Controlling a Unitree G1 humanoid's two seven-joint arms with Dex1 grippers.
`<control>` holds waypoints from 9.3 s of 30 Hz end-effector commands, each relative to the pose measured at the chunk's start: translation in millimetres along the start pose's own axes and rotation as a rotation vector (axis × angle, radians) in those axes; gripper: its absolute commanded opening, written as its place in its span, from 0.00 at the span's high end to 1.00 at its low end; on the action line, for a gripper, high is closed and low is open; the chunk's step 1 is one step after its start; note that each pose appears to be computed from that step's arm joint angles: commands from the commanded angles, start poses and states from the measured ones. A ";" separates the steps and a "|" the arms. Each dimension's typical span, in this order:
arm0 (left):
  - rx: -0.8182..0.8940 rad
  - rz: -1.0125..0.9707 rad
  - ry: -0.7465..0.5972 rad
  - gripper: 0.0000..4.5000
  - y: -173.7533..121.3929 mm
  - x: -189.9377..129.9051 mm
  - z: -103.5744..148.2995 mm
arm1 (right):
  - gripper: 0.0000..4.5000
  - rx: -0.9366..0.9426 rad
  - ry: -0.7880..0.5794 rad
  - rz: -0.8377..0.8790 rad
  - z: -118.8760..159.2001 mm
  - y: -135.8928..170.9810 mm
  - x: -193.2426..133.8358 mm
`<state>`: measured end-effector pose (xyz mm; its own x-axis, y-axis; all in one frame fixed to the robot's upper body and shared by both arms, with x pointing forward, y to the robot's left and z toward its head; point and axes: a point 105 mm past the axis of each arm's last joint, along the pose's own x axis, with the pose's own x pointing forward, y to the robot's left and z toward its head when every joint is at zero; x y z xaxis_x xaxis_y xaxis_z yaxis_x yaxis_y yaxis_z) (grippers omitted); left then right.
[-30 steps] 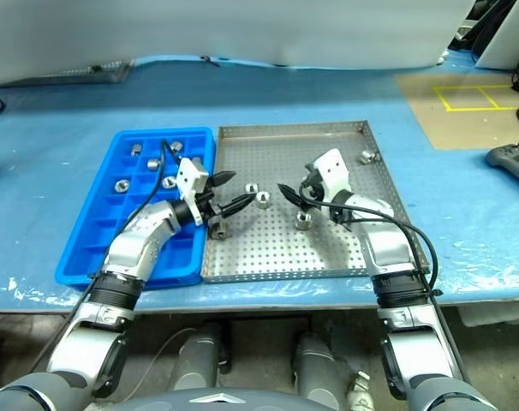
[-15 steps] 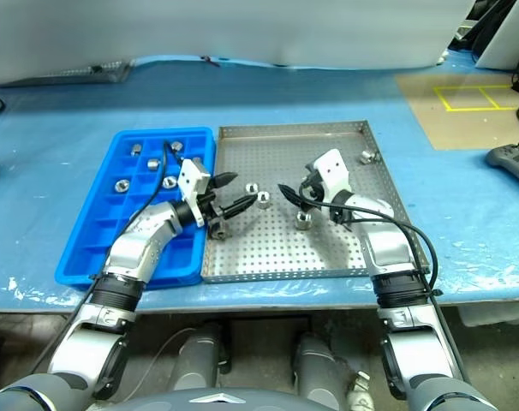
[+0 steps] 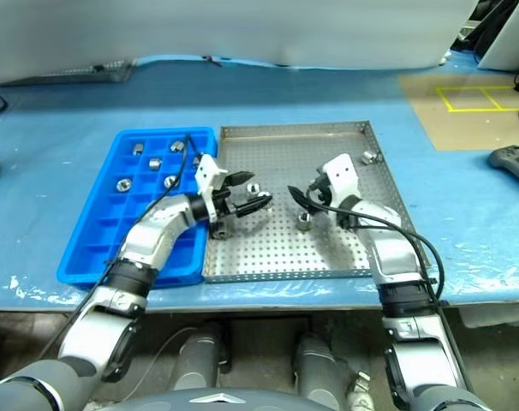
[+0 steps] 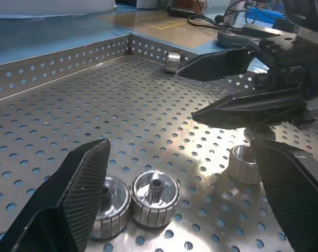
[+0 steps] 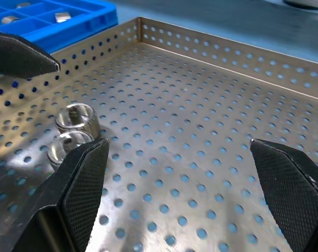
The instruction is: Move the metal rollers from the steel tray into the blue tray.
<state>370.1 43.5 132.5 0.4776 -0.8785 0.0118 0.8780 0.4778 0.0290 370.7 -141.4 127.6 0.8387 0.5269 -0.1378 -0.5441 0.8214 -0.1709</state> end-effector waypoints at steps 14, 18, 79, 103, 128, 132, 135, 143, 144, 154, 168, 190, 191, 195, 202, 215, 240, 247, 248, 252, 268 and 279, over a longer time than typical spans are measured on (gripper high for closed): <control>0.134 -0.175 0.396 0.00 26.3 23.7 -9.5 | 0.01 0.013 -0.032 -0.198 4.6 -15.6 -43.8; 0.110 -0.196 0.418 0.21 29.0 15.1 -9.9 | 0.00 0.020 -0.032 -0.212 2.6 -15.3 -45.5; 0.546 -0.404 0.749 0.55 55.3 -34.0 19.3 | 0.00 0.039 -0.051 -0.141 1.6 -6.1 -19.0; 0.490 -0.275 0.552 1.00 49.6 -10.1 -0.5 | 0.00 0.072 -0.104 -0.148 15.9 -7.8 -16.4; 0.616 -0.323 0.549 0.29 50.9 -6.7 40.9 | 0.00 0.098 -0.139 -0.061 29.8 5.1 6.5; 0.710 -0.406 0.539 0.29 40.5 7.6 61.2 | 0.00 0.098 -0.139 -0.076 28.9 3.6 6.2; 0.818 -0.490 0.585 0.29 33.0 12.1 65.8 | 0.00 0.097 -0.138 -0.079 28.2 3.8 6.3; 1.146 -0.786 0.795 0.29 19.9 1.2 39.3 | 0.00 0.097 -0.147 -0.119 27.8 0.3 2.5; 1.176 -0.803 0.825 0.29 21.5 -1.7 34.4 | 0.00 0.098 -0.146 -0.124 26.8 0.5 1.5; 1.570 -0.722 0.985 0.29 48.0 6.0 10.5 | 0.00 0.117 -0.153 -0.174 22.7 0.8 -5.8; 1.346 -0.601 0.812 0.29 32.9 27.4 39.6 | 0.00 0.128 -0.150 -0.205 18.8 1.0 -11.7; 1.299 -0.552 0.691 0.29 33.9 21.1 42.4 | 0.00 0.177 -0.166 -0.196 12.6 16.9 -2.8; 1.315 -0.559 0.685 0.29 32.8 21.4 40.4 | 0.00 0.180 -0.166 -0.196 11.9 18.2 -2.2; 1.428 -0.526 0.622 0.29 30.2 29.9 40.1 | 0.00 0.194 -0.181 -0.203 13.6 21.1 1.1; 1.500 -0.500 0.594 0.29 28.5 38.2 40.6 | 0.00 0.208 -0.184 -0.216 9.6 24.1 1.1; 1.468 -0.473 0.531 0.29 18.3 53.1 48.9 | 0.00 0.216 -0.181 -0.238 5.7 24.0 -3.5; 1.354 -0.744 0.751 0.10 19.4 18.5 52.1 | 0.00 0.228 -0.184 -0.262 2.0 25.9 -3.6; 1.445 -0.740 0.722 0.01 16.8 24.9 48.3 | 0.00 0.231 -0.187 -0.277 1.8 24.4 -4.8; 1.447 -0.740 0.720 0.01 16.3 25.7 47.7 | 0.00 0.231 -0.187 -0.278 1.8 24.6 -4.9; 1.456 -0.771 0.730 0.01 13.4 26.1 40.4 | 0.00 0.233 -0.186 -0.285 0.6 23.9 -6.2; 1.419 -0.771 0.893 0.15 21.3 21.5 -1.3 | 0.00 0.229 -0.188 -0.308 -0.2 20.1 -8.8; 0.974 -0.433 0.494 0.73 14.4 55.4 63.8 | 0.00 0.252 -0.227 -0.303 10.9 13.4 -7.9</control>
<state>401.7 10.2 163.4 0.2711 -0.6562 -0.7042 0.6384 -0.4250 0.6418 356.3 -131.8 113.4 0.9649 0.2619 0.0178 -0.2625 0.9630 0.0616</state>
